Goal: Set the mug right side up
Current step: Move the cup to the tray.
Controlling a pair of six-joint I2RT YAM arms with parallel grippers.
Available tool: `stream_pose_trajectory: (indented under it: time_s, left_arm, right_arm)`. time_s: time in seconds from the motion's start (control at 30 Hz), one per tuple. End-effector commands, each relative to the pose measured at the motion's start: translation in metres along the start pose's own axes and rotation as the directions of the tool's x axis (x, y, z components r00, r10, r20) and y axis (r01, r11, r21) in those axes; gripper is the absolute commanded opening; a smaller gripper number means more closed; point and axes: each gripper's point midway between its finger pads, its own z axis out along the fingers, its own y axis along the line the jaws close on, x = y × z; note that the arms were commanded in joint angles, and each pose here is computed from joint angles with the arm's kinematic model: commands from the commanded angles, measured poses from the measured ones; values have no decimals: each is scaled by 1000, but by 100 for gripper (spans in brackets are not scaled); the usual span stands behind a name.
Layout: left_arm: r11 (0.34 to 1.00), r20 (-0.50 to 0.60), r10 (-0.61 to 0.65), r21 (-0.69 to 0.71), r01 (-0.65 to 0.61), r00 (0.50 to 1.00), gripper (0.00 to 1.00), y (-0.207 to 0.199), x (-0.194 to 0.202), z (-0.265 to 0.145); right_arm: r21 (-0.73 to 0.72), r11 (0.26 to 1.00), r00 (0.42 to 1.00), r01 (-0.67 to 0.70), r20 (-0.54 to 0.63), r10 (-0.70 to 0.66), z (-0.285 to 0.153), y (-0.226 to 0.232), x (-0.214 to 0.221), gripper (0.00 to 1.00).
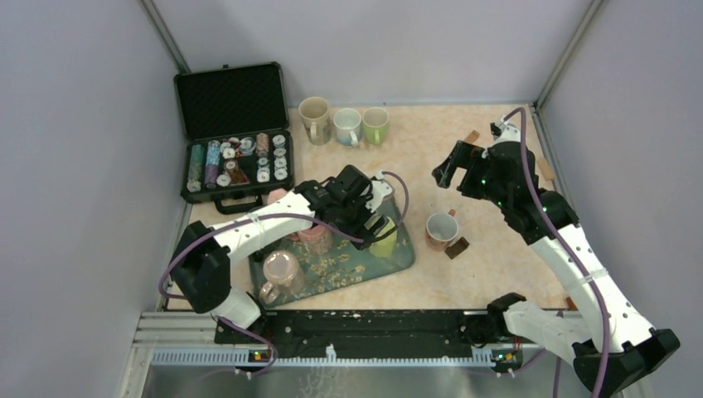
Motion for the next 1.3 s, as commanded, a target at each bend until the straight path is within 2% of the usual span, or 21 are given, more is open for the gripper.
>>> stream_pose_trajectory:
  time_s: [0.0,0.27,0.6,0.7,0.87,1.0,1.1,1.27]
  left_arm:
    - [985,109,121,112,-133,987,98,-4,-15,3]
    - [957,141,123,243,-155,982,98,-23,-11,16]
    - [945,120,74,310,-108,990,96,-34,-1,25]
    - [941,113,49,327,-84,992,89,-38,4,23]
    - [948,86,8,315,-35,996,69,-39,14,21]
    - [963,74,-18,268,-3,997,62,-35,16,23]
    - [972,87,-28,234,7,996,51,-31,12,23]
    - [983,111,-71,177,51,991,41,-27,3,26]
  right_arm:
    - [-55,998,999,13,41,-11,-7,12,-10,99]
    - [-67,998,999,20,34,-18,-5,13,-7,99]
    - [-68,998,999,13,31,-11,-4,11,-3,99]
    - [-68,998,1000,11,28,-10,-3,11,-2,99]
    - [-66,998,1000,9,23,-7,-1,10,1,99]
    - [-71,997,1000,8,21,-6,0,10,2,99]
    - [-72,997,1000,7,17,-5,2,10,4,99]
    - [-74,997,1000,4,14,-3,4,10,6,99]
